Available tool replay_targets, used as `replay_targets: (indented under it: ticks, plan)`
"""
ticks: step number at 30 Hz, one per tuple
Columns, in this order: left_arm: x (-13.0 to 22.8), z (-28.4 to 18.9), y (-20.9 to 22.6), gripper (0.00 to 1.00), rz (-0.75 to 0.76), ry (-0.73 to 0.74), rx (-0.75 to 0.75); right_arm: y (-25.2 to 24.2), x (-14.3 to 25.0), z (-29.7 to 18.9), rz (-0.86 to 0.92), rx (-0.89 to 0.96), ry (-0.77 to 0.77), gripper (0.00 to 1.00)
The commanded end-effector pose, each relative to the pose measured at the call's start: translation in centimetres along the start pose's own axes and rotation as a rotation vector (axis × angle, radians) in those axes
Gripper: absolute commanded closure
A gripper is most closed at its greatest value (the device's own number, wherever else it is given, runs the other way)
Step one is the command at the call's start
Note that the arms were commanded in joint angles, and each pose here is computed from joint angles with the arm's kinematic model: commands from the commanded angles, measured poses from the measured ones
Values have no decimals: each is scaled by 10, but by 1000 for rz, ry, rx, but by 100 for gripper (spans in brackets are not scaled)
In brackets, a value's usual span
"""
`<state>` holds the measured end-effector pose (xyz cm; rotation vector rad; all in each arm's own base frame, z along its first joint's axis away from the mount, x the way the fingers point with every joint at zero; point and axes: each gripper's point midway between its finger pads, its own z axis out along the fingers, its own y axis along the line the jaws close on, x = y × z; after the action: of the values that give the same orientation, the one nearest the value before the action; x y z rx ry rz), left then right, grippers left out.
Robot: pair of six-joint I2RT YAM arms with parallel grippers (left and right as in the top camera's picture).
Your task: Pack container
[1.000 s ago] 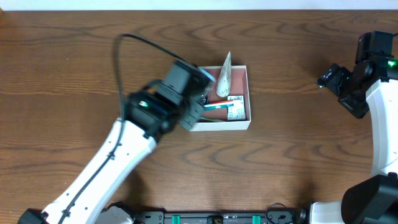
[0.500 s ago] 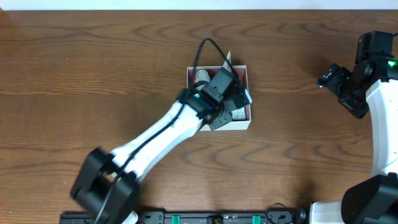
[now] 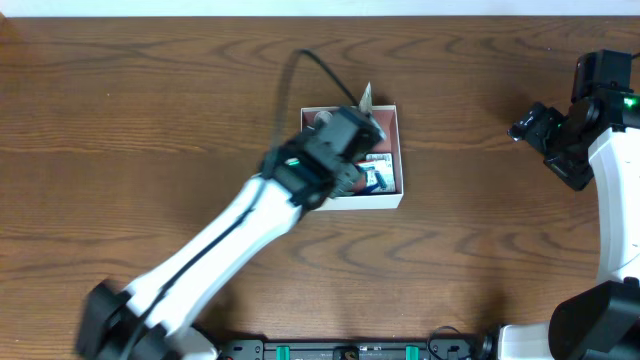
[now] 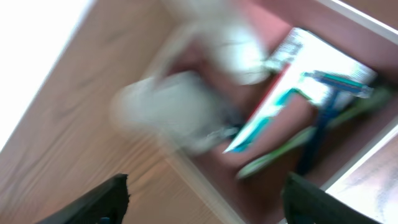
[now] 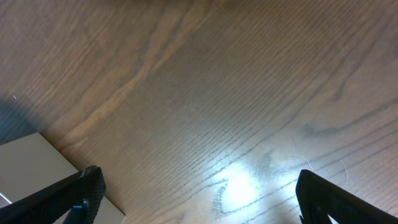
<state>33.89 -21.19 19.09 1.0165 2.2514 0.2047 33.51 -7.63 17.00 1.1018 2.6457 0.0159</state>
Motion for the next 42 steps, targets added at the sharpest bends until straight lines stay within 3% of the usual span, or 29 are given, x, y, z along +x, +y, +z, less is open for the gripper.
replay_targets:
  ticks: [1,9,15,21,37,42]
  plan:
    - [14,-33,70,16,-238,-7,-200,-2,-5,-5,-6,-1,-19,1]
    - [122,-52,197,3,-896,92,-453,-2,-5,-5,-6,-1,-19,1]
    - [171,-47,230,2,-1128,117,-433,-2,-5,-5,-6,-1,-19,1]
    - [194,-47,241,2,-1187,145,-448,-2,-5,-5,-6,-1,-19,1]
    - [194,-47,241,2,-1188,146,-450,-1,-4,-5,-7,-2,-19,1]
    - [194,-47,241,2,-1188,146,-450,8,0,-31,-35,-53,-80,1]
